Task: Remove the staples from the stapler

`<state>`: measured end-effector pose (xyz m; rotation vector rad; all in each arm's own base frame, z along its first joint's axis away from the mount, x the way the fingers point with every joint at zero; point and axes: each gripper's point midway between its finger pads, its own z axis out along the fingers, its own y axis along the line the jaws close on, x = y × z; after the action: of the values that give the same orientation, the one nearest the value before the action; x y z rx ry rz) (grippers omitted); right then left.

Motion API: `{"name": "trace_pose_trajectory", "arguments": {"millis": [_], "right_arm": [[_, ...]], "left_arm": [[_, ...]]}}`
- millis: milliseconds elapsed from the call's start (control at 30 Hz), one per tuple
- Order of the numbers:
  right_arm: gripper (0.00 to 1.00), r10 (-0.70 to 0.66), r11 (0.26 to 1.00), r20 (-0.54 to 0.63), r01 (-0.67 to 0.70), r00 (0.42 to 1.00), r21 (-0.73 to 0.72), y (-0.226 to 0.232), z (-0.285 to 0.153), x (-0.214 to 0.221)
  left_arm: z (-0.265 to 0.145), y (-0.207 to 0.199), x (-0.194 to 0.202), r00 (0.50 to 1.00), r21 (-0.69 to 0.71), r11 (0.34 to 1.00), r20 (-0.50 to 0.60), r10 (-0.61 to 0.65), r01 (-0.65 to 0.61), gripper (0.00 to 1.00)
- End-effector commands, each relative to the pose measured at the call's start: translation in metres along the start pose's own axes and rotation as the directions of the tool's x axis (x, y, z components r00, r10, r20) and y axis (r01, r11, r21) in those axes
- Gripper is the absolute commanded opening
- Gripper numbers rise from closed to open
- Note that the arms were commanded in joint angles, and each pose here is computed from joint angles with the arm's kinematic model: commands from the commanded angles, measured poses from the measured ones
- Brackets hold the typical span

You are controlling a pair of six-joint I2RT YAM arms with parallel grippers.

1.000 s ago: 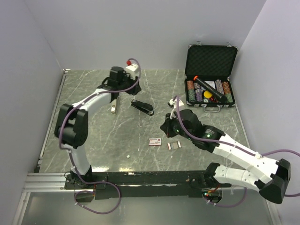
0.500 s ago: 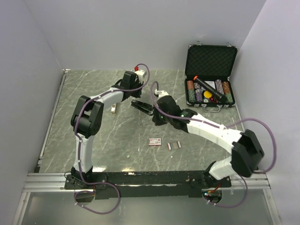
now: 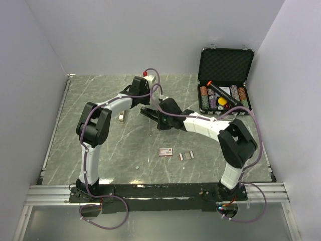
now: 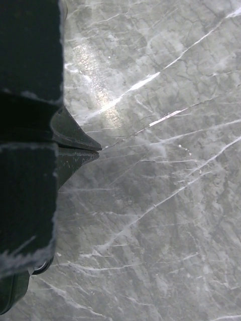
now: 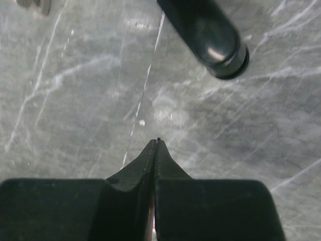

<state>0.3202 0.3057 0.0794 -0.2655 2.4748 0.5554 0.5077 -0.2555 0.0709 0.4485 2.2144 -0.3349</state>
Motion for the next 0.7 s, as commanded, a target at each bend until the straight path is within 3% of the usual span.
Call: {"name": "trace_pose_trajectory", "arguments": {"millis": [0,367,667], "right_arm": [[0.0,0.046,0.999,0.097,-0.043,0.994,-0.033,0.011,-0.001,-0.044],[0.0,0.103,0.994,0.079,-0.106,0.991,0.028,-0.006,0.023,-0.053],[0.0,0.117,0.986,0.105,-0.129,0.988,0.109,-0.031,0.026,-0.058]], "left_arm": [[0.008,-0.002,0.015,0.999,0.004,1.0,-0.044,-0.004,0.004,0.01],[0.01,0.0,0.035,0.993,0.0,1.0,-0.12,-0.004,0.004,0.01],[-0.013,-0.011,0.043,0.986,0.026,0.997,-0.149,-0.069,0.074,0.01]]}}
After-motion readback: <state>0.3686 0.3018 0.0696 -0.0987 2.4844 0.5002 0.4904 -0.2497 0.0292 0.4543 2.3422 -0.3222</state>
